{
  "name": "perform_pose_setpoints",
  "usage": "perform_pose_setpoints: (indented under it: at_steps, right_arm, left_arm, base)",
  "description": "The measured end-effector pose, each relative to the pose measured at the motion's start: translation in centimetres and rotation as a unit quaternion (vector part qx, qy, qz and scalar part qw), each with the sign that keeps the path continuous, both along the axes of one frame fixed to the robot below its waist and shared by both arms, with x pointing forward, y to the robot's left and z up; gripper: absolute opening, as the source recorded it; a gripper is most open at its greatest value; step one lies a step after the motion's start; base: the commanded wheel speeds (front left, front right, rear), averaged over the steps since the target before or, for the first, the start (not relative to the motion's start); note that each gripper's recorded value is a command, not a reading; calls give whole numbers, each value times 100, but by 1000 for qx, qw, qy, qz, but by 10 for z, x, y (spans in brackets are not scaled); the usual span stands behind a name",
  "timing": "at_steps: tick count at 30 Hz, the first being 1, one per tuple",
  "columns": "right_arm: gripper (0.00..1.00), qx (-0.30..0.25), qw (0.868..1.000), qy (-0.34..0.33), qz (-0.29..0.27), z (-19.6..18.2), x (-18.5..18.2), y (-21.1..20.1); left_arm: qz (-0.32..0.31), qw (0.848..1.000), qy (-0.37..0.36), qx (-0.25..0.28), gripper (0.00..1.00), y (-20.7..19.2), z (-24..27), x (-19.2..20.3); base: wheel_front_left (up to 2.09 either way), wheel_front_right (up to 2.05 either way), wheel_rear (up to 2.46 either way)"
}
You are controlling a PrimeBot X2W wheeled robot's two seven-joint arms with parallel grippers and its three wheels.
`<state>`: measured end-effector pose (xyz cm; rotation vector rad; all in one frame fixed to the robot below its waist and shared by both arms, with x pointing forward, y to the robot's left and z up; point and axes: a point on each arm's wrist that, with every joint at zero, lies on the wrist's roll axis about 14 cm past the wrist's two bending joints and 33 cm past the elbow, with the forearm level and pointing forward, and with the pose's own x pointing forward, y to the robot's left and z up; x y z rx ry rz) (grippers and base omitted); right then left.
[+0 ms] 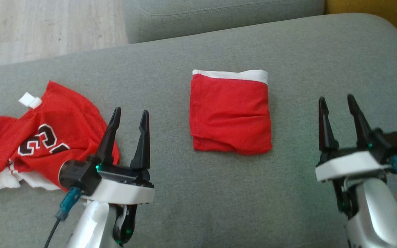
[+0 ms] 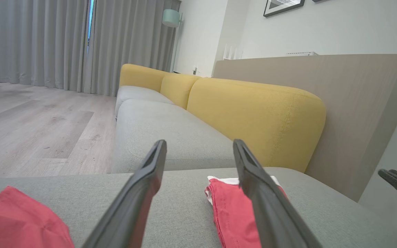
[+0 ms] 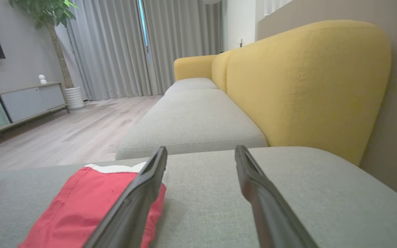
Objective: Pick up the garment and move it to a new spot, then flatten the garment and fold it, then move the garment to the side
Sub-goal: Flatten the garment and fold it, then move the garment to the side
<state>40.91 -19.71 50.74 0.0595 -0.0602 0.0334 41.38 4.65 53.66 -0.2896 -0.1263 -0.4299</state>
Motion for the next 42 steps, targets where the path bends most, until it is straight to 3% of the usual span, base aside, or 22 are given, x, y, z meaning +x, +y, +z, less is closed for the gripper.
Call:
perform_pose_setpoints:
  at_steps: [12, 29, 34, 42]
  right_arm:
    - [100, 7, 1000, 4, -13, -6, -17, -2]
    - [100, 17, 998, 59, 21, -42, 20, 23]
    - [100, 56, 989, 128, 44, -73, 40, 45]
    - [100, 104, 963, 234, 80, -122, 56, 83]
  left_arm:
    - [-3, 1000, 21, 6, 100, 0, -16, -9]
    - [16, 999, 28, 12, 100, 15, -24, 2]
    - [24, 999, 35, 15, 100, 22, -30, 6]
    - [35, 998, 47, 19, 100, 31, -39, 10]
  base:
    - [0, 0, 0]
    - [0, 0, 0]
    - [0, 0, 0]
    - [0, 0, 0]
